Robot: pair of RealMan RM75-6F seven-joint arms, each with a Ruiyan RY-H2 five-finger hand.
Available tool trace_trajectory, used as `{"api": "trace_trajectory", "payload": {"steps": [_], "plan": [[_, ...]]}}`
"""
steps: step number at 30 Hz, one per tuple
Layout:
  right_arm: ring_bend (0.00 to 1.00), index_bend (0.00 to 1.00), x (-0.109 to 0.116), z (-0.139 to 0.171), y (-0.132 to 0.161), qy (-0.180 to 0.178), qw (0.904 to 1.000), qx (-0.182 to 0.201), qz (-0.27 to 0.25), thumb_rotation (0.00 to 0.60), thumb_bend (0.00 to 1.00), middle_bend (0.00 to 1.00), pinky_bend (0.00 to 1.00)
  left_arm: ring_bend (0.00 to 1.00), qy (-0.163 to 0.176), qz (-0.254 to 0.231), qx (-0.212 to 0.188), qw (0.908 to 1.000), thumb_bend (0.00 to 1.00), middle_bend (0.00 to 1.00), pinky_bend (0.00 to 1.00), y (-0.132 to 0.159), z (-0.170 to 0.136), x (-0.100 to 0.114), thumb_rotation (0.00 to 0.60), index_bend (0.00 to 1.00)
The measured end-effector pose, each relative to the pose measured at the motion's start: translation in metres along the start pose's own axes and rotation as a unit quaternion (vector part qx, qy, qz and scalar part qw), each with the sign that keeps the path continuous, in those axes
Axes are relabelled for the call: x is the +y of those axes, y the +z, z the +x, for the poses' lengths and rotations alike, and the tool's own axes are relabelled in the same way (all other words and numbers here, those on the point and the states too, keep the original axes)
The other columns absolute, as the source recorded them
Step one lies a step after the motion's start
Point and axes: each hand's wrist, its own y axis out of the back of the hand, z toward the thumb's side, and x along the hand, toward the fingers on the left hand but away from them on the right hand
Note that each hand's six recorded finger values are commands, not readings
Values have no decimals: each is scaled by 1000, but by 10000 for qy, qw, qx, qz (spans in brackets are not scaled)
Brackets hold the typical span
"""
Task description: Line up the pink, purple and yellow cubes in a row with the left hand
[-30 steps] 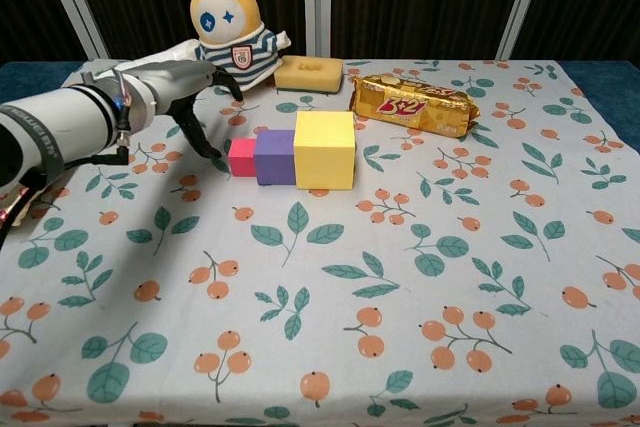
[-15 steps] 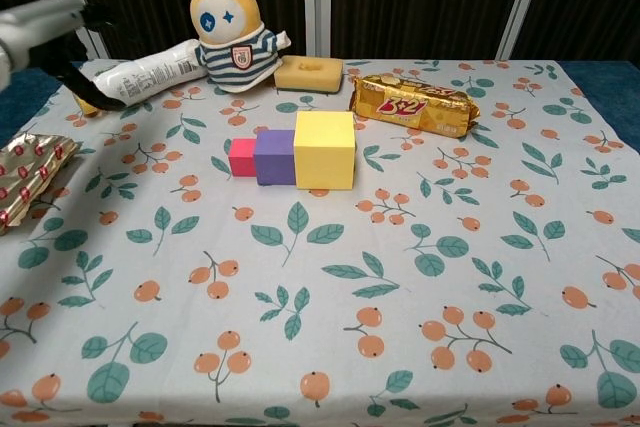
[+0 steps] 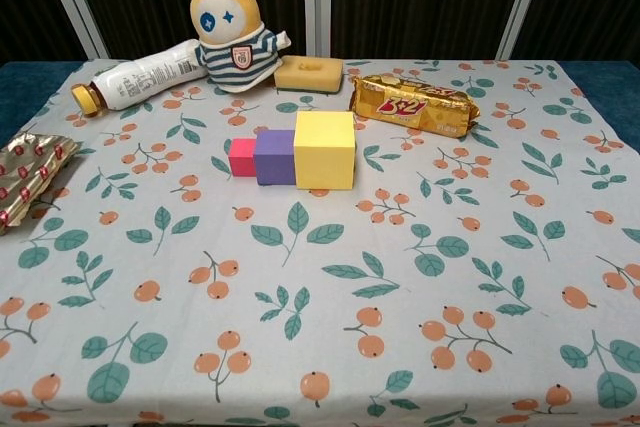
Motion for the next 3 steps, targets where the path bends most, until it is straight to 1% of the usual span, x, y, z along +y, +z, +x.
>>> {"api": "trace_trajectory", "payload": {"steps": [3], "plan": [[1,7,0,0,0,-39,10000,-25,-12,600,173,123,136,106,32,70,134,9999,200,136,198,-12,-21,4,600,256]]}}
